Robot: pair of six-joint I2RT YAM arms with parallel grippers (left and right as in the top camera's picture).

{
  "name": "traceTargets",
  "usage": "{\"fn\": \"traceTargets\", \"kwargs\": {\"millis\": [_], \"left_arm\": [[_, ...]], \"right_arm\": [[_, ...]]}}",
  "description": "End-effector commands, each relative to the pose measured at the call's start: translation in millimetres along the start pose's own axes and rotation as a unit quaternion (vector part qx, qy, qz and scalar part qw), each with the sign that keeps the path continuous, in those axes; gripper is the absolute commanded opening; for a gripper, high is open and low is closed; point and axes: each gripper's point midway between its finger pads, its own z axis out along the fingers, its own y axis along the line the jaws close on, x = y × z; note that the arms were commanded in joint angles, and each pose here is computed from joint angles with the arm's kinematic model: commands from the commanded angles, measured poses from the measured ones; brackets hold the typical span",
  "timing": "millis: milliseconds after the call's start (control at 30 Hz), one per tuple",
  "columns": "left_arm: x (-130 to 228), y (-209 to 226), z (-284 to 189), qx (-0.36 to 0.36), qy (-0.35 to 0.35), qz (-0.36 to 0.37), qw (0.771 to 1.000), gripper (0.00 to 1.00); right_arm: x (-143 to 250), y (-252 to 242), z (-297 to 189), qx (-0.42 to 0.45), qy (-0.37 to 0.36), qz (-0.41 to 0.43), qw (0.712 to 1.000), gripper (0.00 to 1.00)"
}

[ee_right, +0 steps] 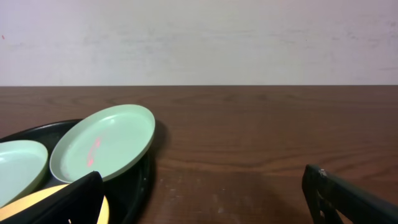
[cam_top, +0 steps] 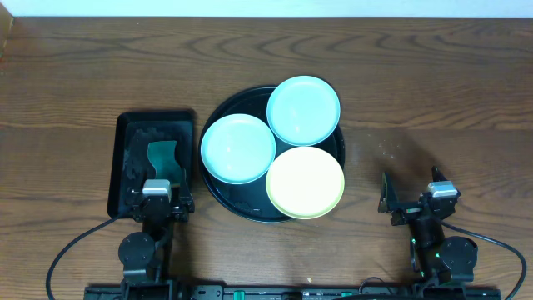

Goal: Clean dirty plates on tray and stack at the side
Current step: 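Move left gripper to the sponge and right gripper toward the top mint plate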

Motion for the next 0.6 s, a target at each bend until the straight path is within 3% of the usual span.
{"fn": "traceTargets", "kwargs": {"millis": [0, 567], "left_arm": [[14.1, -3.6, 0.2, 0.009, 0.024, 0.002, 1.0, 0.77], [13.3, -4.6, 0.2, 0.011, 0.022, 0.001, 1.0, 0.78]], "right_arm": [[0.2, 1.4, -0.2, -0.003, 0.0, 0.003, 1.0, 0.99], [-0.6, -1.2, -0.2, 0.004, -0.002, 0.001, 1.0, 0.99]]}}
